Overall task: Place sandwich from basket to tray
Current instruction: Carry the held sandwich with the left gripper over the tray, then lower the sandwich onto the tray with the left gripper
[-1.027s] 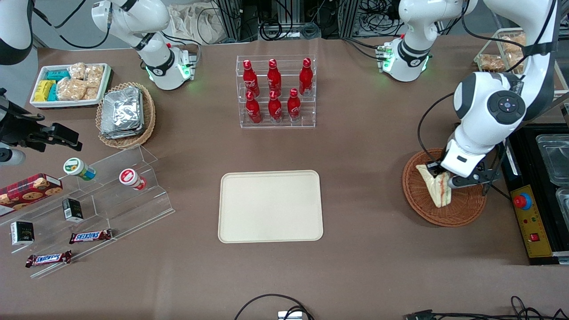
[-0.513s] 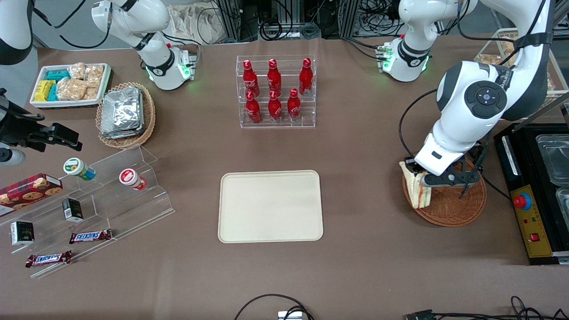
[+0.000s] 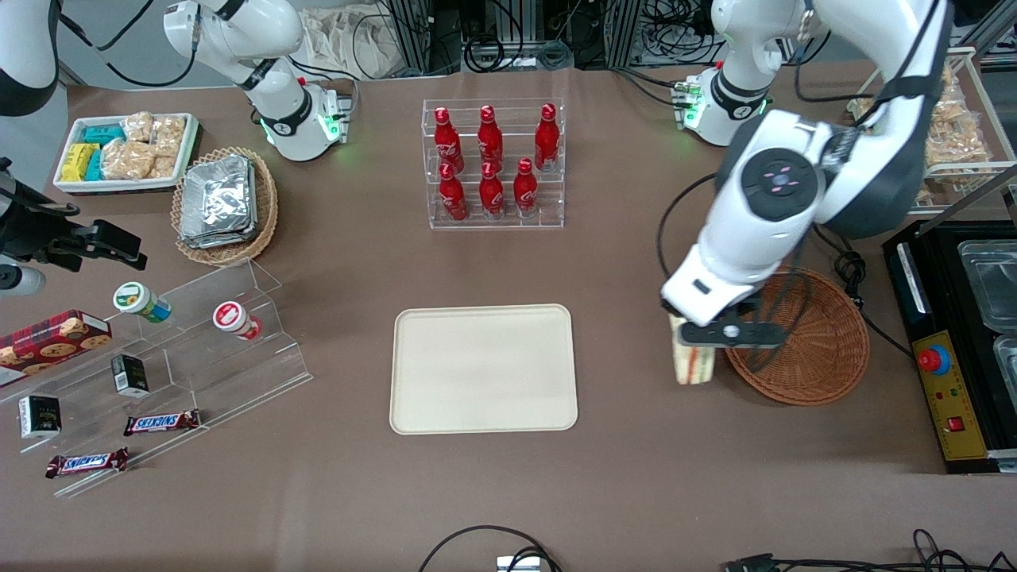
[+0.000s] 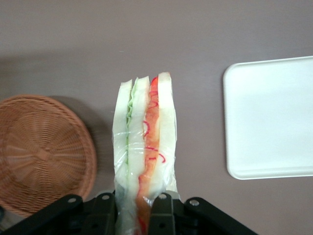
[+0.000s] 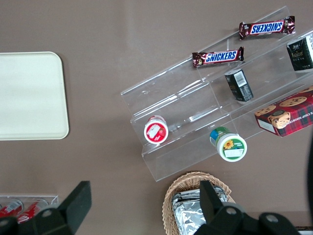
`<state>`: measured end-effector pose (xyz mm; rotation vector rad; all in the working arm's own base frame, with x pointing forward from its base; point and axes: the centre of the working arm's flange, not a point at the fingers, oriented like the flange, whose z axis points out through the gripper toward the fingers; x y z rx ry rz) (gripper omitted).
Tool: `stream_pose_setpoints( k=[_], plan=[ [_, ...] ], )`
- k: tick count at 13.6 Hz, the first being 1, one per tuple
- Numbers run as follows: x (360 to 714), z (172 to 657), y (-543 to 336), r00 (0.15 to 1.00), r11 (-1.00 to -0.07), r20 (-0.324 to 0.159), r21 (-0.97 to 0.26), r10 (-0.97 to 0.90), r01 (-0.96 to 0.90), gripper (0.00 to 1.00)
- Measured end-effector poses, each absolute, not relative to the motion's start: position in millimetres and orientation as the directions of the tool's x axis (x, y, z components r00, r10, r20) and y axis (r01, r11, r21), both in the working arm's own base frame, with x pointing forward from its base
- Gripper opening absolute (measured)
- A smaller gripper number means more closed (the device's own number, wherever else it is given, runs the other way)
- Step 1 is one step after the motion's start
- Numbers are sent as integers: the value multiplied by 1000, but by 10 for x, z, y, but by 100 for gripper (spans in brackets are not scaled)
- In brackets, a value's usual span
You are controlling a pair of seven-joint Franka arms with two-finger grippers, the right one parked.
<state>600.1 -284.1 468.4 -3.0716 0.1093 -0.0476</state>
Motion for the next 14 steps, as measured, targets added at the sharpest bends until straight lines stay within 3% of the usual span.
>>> stream_pose_setpoints(
  k=[5, 11, 14],
  plan=[
    [6048, 4343, -3665, 994, -993, 38, -63, -99, -96, 19],
    [5971, 3533, -4501, 991, -992, 59, -47, -119, -116, 19],
    [5894, 3194, -4674, 990, -991, 41, -41, -131, -130, 20]
  ],
)
